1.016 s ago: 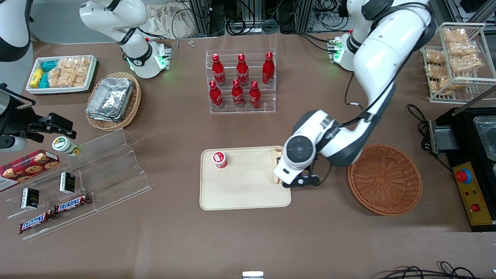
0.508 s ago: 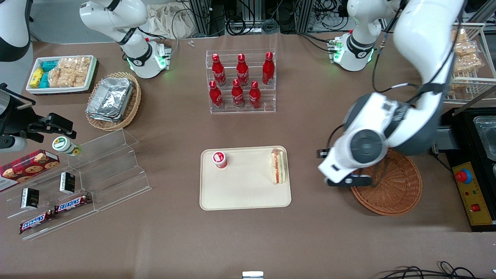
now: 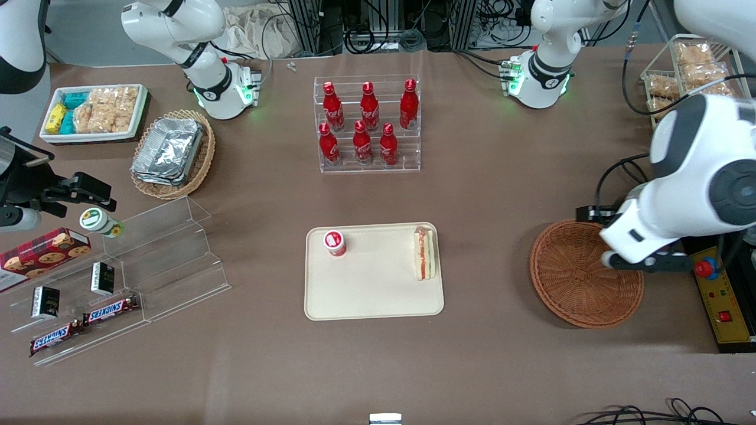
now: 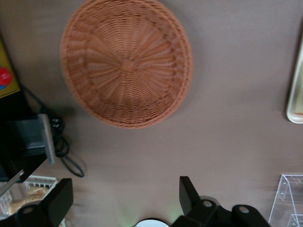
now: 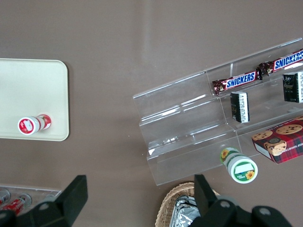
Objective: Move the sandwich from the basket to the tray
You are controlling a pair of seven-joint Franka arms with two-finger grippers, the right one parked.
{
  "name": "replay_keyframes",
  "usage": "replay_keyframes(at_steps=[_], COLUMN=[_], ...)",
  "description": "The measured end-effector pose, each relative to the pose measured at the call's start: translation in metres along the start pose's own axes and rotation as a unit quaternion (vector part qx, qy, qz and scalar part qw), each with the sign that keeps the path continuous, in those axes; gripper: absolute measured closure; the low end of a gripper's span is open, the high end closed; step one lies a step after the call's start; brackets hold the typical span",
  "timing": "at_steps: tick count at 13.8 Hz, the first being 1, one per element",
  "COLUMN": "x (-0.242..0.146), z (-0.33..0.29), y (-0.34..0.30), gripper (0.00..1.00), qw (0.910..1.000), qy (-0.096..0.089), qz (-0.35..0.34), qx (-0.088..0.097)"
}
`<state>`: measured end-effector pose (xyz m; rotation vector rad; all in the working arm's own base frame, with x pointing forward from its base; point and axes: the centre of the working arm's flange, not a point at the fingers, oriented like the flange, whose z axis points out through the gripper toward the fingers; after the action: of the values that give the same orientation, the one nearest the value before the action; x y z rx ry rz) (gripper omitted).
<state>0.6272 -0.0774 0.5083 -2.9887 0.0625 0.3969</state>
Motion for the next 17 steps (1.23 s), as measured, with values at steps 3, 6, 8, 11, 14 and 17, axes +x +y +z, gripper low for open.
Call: replay_keyframes(at_steps=[3,6,8,11,14,17], x=[-0.009,-0.008,-0.007,-0.005,0.0,0.006], z=[-0.009,-0.006,-0.005,-0.006,-0.003,0.004], y=[-0.027,-0.046,-0.058,-0.072,-0.071,-0.076], gripper=[0.0,0.0,0.0,0.0,0.0,0.0], qw=[0.9998,0.9993,0.9989,0.9984,0.9981,0.9985], qy=[-0.001,-0.003,-0.001,0.009,0.014,0.013], qz=[-0.021,-0.037,-0.046,-0.056,-0.059,-0.051], qx=[0.001,-0.002,-0.005,-0.01,-0.005,-0.014])
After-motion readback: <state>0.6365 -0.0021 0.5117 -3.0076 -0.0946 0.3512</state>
